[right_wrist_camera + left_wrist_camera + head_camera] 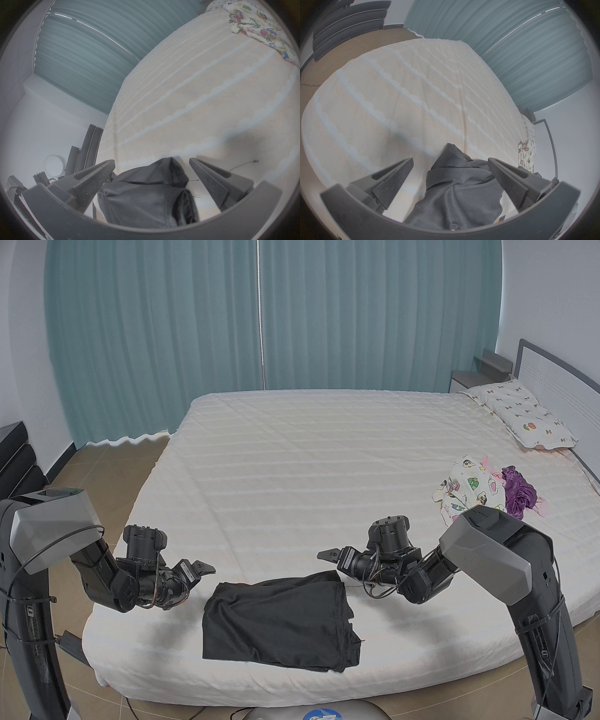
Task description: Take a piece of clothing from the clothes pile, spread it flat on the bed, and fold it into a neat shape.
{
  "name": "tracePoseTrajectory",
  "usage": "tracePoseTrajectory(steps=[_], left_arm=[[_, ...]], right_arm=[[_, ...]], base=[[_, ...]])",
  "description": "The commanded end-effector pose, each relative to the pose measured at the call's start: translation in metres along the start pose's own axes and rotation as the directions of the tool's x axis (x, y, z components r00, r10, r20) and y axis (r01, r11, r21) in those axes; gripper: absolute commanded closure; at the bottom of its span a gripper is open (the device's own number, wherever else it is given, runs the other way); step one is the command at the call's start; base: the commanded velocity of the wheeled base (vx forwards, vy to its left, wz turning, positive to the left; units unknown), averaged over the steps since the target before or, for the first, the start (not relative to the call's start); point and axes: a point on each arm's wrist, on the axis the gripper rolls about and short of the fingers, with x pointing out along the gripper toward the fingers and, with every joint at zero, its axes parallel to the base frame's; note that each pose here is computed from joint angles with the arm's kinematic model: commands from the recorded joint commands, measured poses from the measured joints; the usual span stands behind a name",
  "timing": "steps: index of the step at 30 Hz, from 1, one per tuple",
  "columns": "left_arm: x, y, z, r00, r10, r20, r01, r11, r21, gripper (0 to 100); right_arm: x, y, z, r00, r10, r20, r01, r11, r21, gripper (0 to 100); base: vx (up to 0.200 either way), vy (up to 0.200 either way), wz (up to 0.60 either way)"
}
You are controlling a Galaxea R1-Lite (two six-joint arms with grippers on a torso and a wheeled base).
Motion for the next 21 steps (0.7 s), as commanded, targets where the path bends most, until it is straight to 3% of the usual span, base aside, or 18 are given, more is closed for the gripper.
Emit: tracePoseTrajectory(steps=[1, 6, 15, 16, 21], left_arm=[[-0.0001, -0.0003, 0.0003, 1.0, 0.0, 0.004, 0.0, 1.0, 0.0, 0], [-0.0001, -0.0003, 0.0003, 1.0, 0.0, 0.004, 0.0, 1.0, 0.002, 0], [0.0002, -0.0014, 0.0015, 1.0, -0.003, 0.007, 0.003, 1.0, 0.003, 0], [0.0002, -0.0014, 0.0015, 1.0, -0.003, 0.007, 0.003, 1.0, 0.001, 0], [0.0002, -0.0014, 0.0015, 1.0, -0.003, 0.007, 0.003, 1.0, 0.001, 0]], right_arm=[[0.003, 0.0034, 0.0007, 1.0, 0.011, -0.024, -0.011, 1.0, 0.0, 0], [0.0057, 0.0095, -0.0004, 0.996, -0.024, -0.089, 0.025, 1.0, 0.008, 0], [0.0073, 0.0111, 0.0006, 0.993, -0.001, -0.115, 0.002, 1.0, 0.013, 0], [0.0078, 0.0114, 0.001, 0.993, -0.002, -0.117, 0.004, 1.0, 0.013, 100], [0.008, 0.0109, 0.0008, 0.99, -0.035, -0.139, 0.037, 0.999, 0.011, 100]], base=[[0.0, 0.0, 0.0], [0.0, 0.0, 0.0], [0.0, 0.0, 0.0], [0.0, 0.0, 0.0], [0.0, 0.0, 0.0]])
